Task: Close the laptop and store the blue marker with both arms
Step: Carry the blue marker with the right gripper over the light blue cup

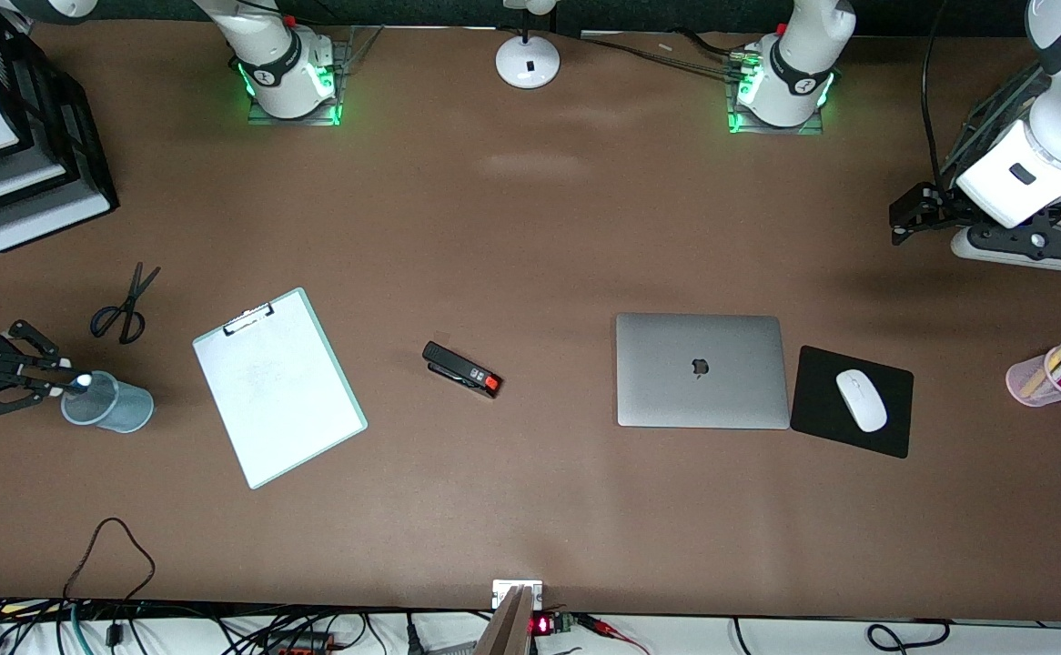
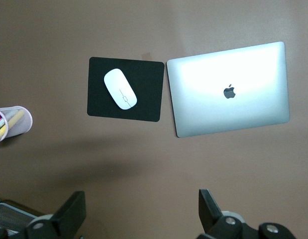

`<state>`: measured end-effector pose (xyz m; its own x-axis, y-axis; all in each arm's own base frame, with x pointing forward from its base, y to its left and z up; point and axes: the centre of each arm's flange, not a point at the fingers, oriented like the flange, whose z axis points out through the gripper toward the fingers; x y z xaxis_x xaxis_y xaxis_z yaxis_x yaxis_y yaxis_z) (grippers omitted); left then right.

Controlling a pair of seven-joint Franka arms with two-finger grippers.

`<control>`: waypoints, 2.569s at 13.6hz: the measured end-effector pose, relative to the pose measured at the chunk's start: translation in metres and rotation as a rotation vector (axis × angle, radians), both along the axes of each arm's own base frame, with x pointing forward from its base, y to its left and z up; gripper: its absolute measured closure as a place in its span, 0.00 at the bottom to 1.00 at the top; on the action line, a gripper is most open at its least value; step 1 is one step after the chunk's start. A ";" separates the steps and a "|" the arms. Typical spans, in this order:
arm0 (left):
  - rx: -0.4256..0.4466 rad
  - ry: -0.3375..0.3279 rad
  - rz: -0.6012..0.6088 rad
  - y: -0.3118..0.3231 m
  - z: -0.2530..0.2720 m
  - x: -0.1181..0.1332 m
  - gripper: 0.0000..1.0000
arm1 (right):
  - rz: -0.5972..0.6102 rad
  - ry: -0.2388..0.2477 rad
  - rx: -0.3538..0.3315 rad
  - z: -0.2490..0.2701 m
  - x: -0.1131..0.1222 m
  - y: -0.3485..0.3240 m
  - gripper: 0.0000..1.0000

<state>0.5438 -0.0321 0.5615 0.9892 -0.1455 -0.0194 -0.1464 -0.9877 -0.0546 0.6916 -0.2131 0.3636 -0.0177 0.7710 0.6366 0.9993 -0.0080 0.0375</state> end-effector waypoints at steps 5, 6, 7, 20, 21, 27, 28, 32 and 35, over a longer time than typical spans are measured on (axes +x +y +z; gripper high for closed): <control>0.000 0.001 0.001 0.001 0.000 0.000 0.00 | -0.020 -0.001 0.050 -0.029 -0.003 -0.020 0.82; 0.000 0.001 0.002 0.001 -0.001 0.000 0.00 | -0.028 -0.005 0.059 -0.029 -0.003 -0.023 0.82; 0.000 0.001 0.002 0.001 -0.001 0.000 0.00 | -0.039 -0.011 0.071 -0.029 -0.004 -0.026 0.82; 0.000 0.002 0.004 0.002 -0.001 0.001 0.00 | -0.131 0.008 0.194 -0.093 -0.019 -0.068 0.82; 0.000 0.002 0.004 0.002 -0.001 0.001 0.00 | -0.136 0.013 0.198 -0.098 -0.020 -0.070 0.82; 0.000 0.002 0.005 0.003 -0.001 0.001 0.00 | -0.130 0.013 0.205 -0.114 -0.023 -0.074 0.82; 0.000 0.002 0.006 0.003 -0.001 0.001 0.00 | -0.135 0.017 0.206 -0.120 -0.025 -0.077 0.82; 0.000 0.002 0.006 0.003 -0.001 0.001 0.00 | -0.162 0.025 0.209 -0.141 -0.031 -0.089 0.82; 0.000 0.004 0.006 0.003 -0.002 0.001 0.00 | -0.175 0.022 0.212 -0.146 -0.031 -0.091 0.82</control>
